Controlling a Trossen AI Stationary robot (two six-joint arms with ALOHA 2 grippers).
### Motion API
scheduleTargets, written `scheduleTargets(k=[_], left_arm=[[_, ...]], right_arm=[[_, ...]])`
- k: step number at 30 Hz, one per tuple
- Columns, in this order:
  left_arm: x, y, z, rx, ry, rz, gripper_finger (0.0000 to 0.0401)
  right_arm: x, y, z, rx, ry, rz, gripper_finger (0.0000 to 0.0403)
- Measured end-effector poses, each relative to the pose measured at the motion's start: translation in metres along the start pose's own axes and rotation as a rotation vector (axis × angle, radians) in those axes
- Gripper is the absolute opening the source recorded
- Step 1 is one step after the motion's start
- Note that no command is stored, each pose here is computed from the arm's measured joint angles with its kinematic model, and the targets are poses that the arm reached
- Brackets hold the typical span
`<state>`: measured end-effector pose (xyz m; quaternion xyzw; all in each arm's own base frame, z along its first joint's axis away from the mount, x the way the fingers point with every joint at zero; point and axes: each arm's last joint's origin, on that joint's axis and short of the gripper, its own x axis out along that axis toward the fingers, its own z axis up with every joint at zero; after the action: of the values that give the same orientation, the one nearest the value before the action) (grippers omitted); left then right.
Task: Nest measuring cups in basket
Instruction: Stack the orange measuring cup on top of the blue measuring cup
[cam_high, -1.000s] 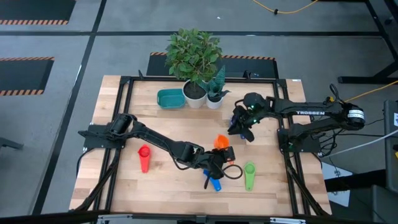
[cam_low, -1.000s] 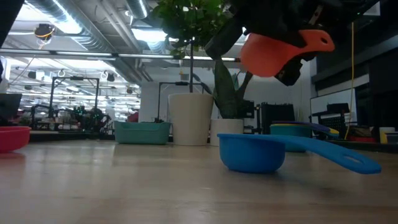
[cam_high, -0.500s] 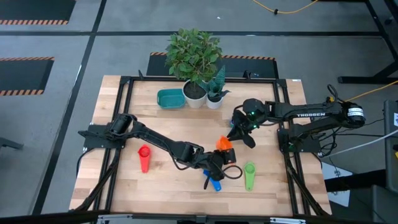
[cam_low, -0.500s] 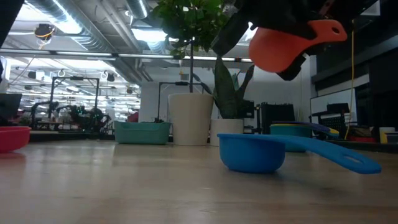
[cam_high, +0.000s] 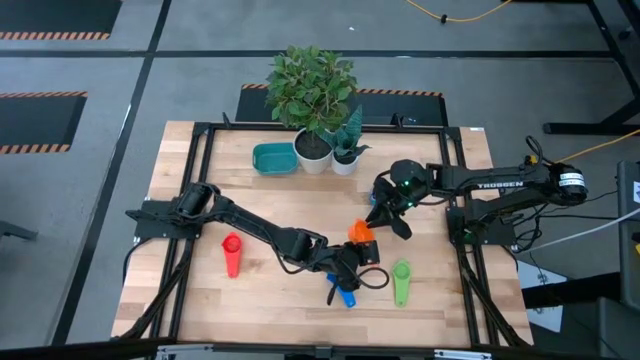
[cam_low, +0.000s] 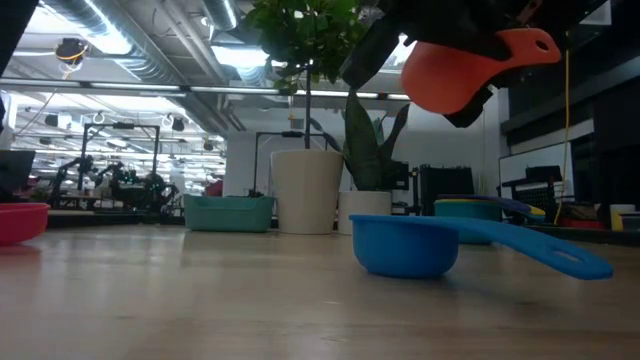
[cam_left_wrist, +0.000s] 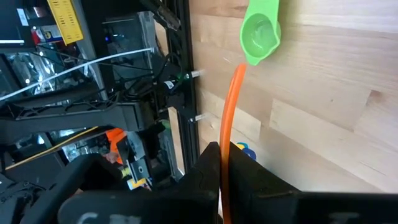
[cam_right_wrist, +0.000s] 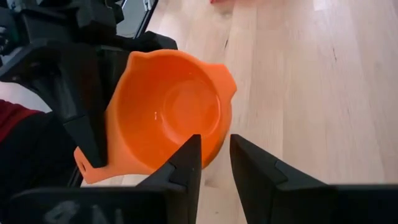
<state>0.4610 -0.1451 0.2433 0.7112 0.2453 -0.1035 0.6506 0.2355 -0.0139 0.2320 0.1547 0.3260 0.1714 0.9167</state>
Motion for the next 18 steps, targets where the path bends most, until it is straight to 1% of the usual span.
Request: scheduleTargets(k=[7,15,18], left_arm=[[0.0016,0.0014,-0.0028,-0.007,0.002,0.008,0.0],[0.0021,0.0022,-0.0036,-0.011,-0.002,0.014,0.0001],[0.0023,0.0023,-0.004,-0.013,0.0,0.014,0.0001]], right_arm=[[0.0001,0.0008,0.0039,0.004,-0.036,0.004,0.009],[0.0018,0.0041,0.0031,0.015,-0.028,0.01,0.009],[0.0024,0.0045,0.003,0.014,-0.029,-0.01,0.009]])
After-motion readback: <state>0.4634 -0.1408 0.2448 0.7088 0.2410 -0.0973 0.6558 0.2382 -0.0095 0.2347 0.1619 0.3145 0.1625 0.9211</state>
